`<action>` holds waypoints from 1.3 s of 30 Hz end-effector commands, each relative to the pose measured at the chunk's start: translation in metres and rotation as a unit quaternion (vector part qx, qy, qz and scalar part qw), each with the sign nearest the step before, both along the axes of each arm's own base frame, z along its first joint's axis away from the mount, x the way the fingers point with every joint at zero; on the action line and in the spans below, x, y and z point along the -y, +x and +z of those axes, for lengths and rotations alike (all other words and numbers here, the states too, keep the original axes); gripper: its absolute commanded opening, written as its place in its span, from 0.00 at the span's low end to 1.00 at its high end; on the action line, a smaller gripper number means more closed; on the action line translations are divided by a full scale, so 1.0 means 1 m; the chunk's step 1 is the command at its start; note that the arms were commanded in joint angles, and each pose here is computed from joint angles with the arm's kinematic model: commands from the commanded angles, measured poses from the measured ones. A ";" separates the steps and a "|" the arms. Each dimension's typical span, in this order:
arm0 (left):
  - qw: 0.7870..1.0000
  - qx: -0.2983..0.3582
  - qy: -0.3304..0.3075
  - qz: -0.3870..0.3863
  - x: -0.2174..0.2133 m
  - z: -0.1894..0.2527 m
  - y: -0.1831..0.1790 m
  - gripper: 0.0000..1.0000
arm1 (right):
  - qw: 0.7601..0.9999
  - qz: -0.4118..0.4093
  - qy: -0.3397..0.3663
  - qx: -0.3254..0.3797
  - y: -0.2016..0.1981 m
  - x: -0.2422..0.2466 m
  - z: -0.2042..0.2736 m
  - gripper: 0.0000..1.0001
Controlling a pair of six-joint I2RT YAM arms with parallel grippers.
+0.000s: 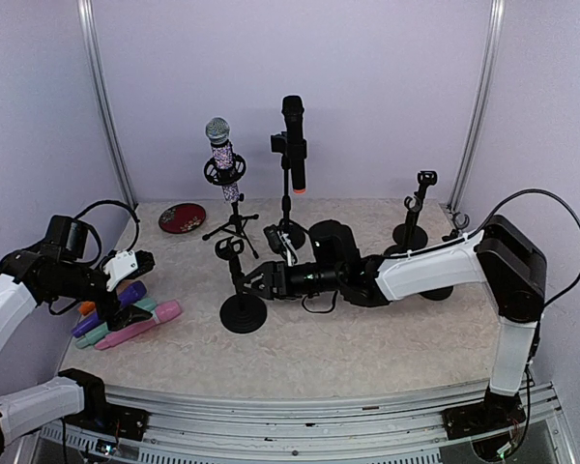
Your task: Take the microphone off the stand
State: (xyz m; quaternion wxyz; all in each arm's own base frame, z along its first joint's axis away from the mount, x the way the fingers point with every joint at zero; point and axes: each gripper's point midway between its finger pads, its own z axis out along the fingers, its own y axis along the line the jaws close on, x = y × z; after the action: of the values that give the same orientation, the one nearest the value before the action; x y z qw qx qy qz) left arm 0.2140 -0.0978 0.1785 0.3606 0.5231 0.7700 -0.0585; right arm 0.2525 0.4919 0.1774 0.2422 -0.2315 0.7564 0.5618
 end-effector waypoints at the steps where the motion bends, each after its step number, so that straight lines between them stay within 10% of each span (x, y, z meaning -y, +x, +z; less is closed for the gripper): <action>1: 1.000 0.003 -0.004 -0.001 0.000 0.004 -0.003 0.99 | 0.991 0.041 0.071 -0.104 0.002 -0.008 0.014 0.67; 14: 1.000 0.002 0.000 -0.002 -0.001 0.002 -0.002 0.99 | 0.982 0.030 0.107 -0.155 0.026 -0.019 0.007 0.56; 27: 1.000 0.003 0.002 -0.003 -0.001 0.001 0.000 0.99 | 0.983 0.012 0.094 -0.158 0.034 -0.012 -0.008 0.23; 33: 1.000 0.002 0.000 -0.002 -0.001 0.002 0.001 0.99 | 0.993 -0.008 0.044 -0.110 0.041 -0.008 -0.012 0.00; 39: 1.000 0.001 0.000 -0.001 -0.001 0.001 0.000 0.99 | 0.997 -0.044 -0.065 0.000 0.054 0.003 -0.029 0.00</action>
State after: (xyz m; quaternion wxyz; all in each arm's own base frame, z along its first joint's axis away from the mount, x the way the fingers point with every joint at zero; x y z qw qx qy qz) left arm 0.2142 -0.0968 0.1769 0.3572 0.5233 0.7715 -0.0584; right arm 0.2886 0.5023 0.1552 0.1742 -0.1715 0.7615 0.6003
